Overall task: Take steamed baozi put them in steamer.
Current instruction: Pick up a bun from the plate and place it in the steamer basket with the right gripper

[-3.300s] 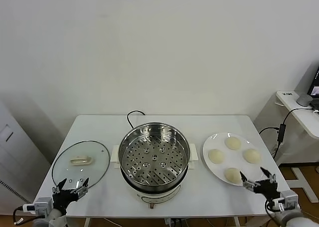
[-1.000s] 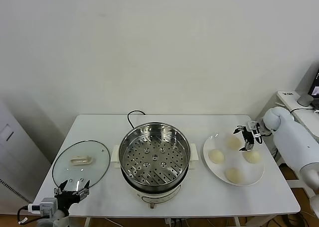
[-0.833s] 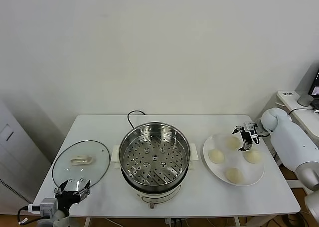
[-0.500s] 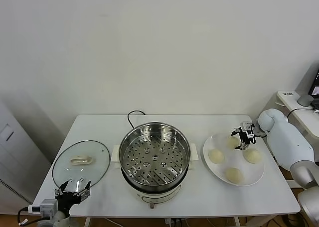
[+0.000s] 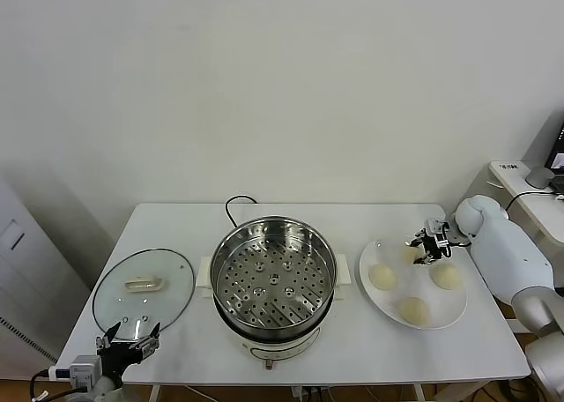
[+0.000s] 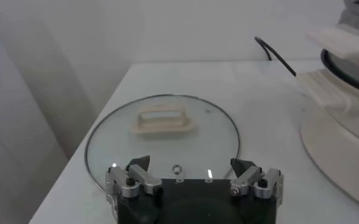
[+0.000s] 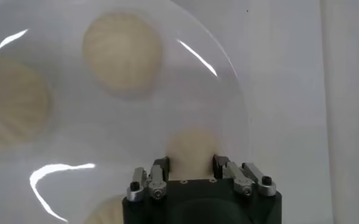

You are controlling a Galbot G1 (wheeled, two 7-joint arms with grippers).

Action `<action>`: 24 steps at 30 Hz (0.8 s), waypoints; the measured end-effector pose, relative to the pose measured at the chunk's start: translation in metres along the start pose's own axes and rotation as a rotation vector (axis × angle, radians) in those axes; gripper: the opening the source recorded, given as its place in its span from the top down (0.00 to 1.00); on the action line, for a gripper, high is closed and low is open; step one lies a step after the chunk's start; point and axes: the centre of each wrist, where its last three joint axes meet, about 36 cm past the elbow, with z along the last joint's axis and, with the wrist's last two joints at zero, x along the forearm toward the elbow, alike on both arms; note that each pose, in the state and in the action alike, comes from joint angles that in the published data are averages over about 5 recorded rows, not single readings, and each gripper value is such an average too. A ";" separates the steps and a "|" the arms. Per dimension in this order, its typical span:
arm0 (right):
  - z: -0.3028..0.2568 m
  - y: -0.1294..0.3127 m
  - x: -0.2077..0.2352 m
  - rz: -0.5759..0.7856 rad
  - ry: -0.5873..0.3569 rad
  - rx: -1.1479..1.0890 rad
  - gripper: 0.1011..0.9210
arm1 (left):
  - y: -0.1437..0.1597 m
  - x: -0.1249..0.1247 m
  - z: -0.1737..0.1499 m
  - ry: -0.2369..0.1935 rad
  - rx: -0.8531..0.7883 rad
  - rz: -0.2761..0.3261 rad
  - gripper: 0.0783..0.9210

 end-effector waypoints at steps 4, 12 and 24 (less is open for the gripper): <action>-0.016 -0.021 0.032 0.029 -0.035 0.064 0.56 | 0.000 0.001 0.001 0.003 -0.003 -0.002 0.12; -0.078 -0.076 0.102 0.073 -0.163 0.255 0.55 | 0.000 0.003 0.003 0.009 -0.008 -0.002 0.12; -0.225 -0.140 0.163 0.051 -0.333 0.735 0.55 | -0.002 0.002 0.004 0.012 -0.021 0.001 0.12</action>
